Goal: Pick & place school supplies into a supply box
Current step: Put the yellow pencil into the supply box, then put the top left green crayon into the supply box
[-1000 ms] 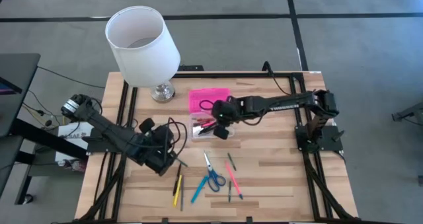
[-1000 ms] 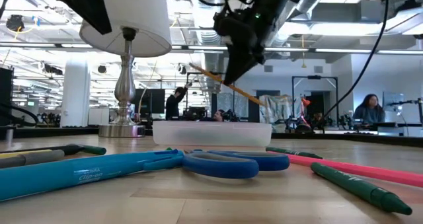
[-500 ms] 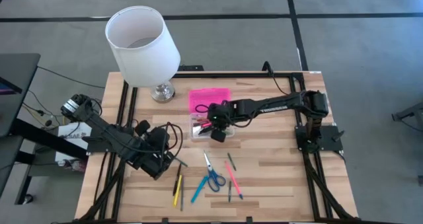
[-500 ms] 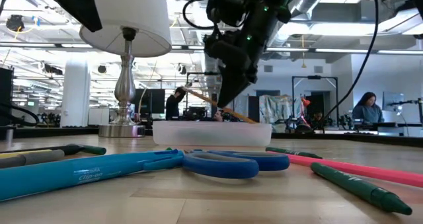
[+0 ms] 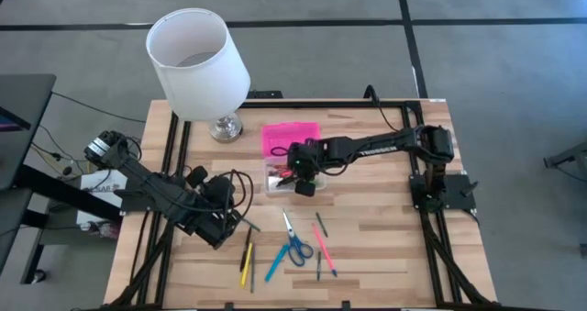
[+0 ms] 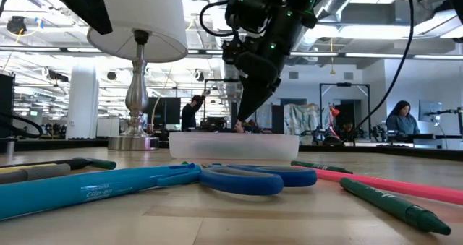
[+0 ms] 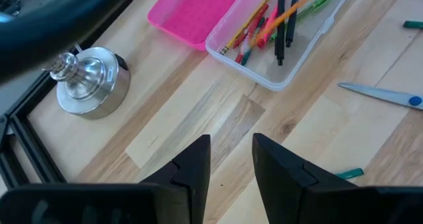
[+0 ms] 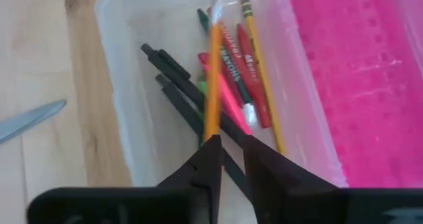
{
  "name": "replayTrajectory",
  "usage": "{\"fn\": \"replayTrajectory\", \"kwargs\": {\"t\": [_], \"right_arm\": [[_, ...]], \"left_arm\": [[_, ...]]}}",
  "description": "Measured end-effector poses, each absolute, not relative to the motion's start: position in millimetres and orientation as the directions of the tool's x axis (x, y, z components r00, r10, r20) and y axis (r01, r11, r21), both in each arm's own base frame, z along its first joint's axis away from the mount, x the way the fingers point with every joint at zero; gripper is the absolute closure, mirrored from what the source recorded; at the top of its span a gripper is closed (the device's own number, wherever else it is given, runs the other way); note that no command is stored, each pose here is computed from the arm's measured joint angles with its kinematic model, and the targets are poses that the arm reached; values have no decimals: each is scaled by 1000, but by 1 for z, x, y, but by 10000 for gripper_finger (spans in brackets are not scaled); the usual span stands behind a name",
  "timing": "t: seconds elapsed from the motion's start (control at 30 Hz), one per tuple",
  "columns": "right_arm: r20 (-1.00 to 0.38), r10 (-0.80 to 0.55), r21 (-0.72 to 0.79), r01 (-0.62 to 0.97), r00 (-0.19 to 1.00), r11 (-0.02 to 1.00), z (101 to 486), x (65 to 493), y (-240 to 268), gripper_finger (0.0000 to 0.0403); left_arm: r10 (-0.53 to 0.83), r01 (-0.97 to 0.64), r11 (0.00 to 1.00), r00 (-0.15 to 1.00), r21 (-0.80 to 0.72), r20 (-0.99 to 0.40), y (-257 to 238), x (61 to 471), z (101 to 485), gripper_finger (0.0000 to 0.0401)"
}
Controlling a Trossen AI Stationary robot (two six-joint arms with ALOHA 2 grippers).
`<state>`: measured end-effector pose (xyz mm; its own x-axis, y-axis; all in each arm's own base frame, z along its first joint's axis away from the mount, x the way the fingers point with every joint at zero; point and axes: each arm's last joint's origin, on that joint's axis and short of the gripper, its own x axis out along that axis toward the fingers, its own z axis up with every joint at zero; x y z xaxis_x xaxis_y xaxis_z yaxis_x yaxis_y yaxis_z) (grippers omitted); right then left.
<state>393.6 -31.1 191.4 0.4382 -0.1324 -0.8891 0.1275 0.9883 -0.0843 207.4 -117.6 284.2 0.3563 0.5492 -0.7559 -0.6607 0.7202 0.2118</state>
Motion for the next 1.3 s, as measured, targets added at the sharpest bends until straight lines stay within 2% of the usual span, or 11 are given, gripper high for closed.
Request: {"fn": "replayTrajectory", "kwargs": {"t": [0.17,0.37,0.6,0.9,1.13,1.3], "right_arm": [[-889,-137,-85,137,437,987,192,393,-32,321],[-887,-138,-57,192,441,980,197,391,-33,316],[-873,-140,-45,209,467,977,226,377,-30,316],[-867,-245,-136,267,435,954,280,331,-31,316],[-867,-246,-80,365,434,927,319,286,-24,316],[-866,-222,-32,394,448,919,341,253,-8,316]], "left_arm": [[549,-662,720,357,211,-756,-118,207,284,294],[544,-660,722,356,208,-760,-118,208,284,294],[451,-536,817,362,214,-816,-123,212,283,294],[373,-379,903,454,204,-809,-127,227,284,294],[280,-265,949,469,169,-838,-123,238,277,294],[133,-137,988,473,76,-871,-122,245,252,294]]}}
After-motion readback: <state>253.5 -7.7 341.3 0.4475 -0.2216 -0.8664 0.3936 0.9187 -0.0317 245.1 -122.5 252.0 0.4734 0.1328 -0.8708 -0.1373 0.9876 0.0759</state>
